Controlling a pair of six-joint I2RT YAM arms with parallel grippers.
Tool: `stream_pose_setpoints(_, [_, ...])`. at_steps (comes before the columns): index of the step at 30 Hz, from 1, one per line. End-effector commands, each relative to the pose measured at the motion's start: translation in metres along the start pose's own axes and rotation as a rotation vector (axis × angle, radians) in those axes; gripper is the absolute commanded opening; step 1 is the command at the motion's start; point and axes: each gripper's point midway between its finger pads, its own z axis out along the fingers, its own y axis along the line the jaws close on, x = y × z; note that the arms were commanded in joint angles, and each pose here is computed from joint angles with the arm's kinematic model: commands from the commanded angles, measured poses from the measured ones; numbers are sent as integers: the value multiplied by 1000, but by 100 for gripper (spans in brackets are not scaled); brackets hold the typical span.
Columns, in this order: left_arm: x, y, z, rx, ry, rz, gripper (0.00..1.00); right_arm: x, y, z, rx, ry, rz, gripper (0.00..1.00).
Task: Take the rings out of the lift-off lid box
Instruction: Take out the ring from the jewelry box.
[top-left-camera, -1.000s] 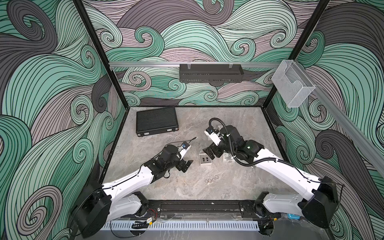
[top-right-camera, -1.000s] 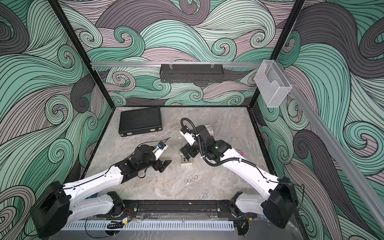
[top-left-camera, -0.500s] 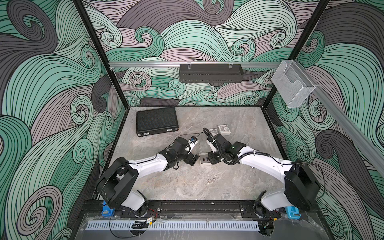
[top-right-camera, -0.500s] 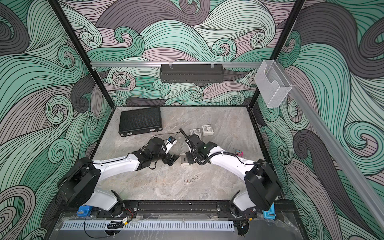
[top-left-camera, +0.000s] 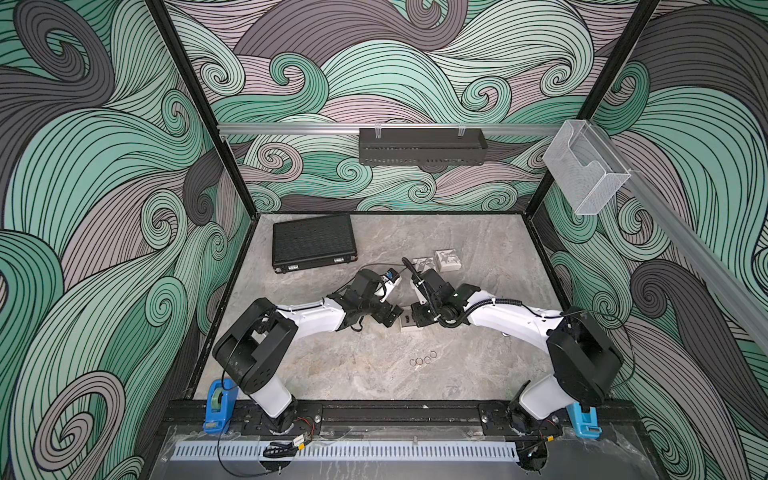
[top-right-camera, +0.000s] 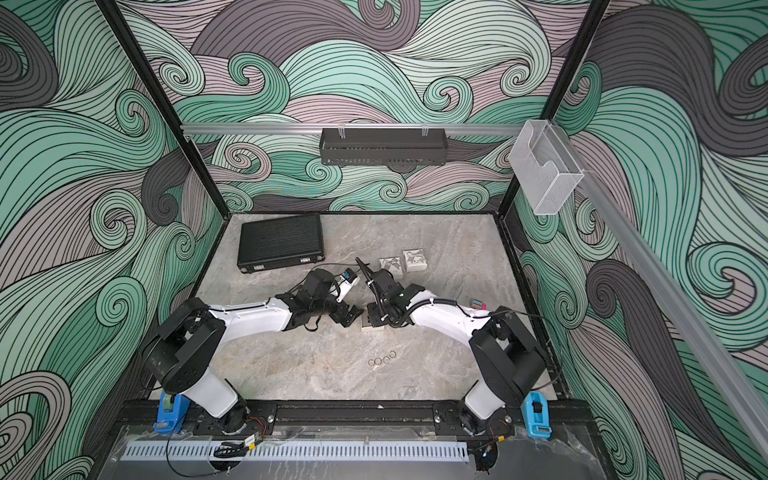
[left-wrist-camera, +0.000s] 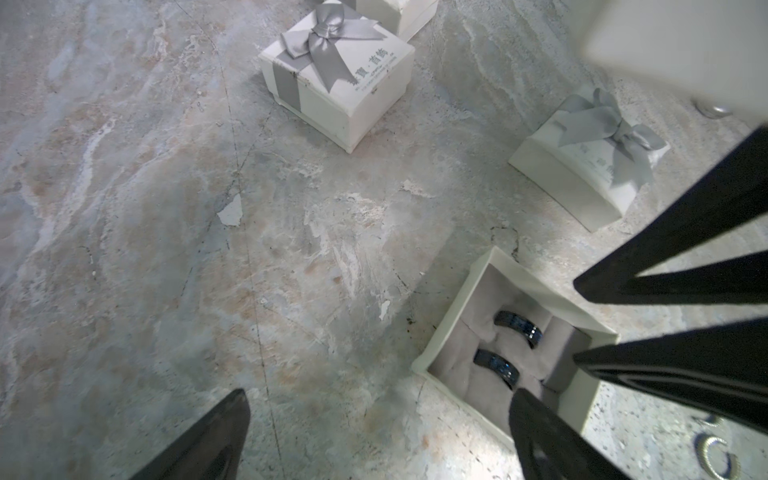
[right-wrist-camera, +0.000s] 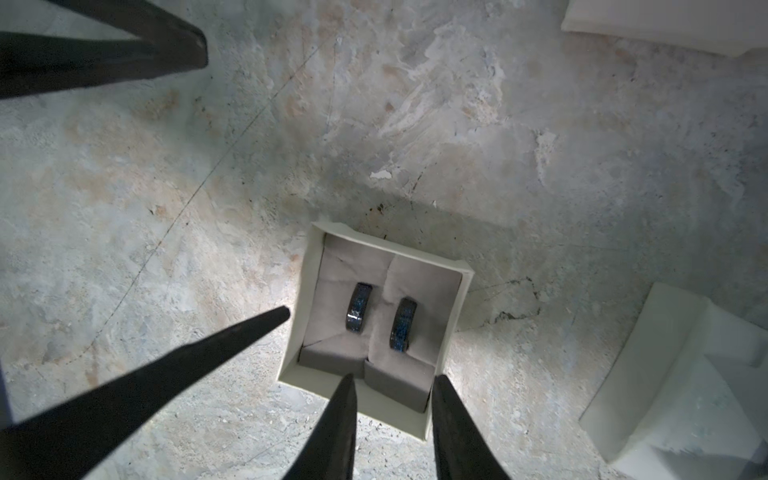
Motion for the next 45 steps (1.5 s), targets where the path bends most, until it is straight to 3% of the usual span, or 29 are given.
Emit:
stream_pose_setpoints(1, [-13,-2,3,30,-28,1,98,-1,3,7,-9,-3,32,32])
stream_pose_setpoints(28, [-5,-7,15,70,48,0,97,4,-4,31,49,50,42,27])
stream_pose_setpoints(41, [14,0,33,49,168,-23,96,2,-2,29,38,41,37,20])
stream_pose_setpoints(45, [13,1,34,47,172,-24,96,2,-2,28,35,37,34,12])
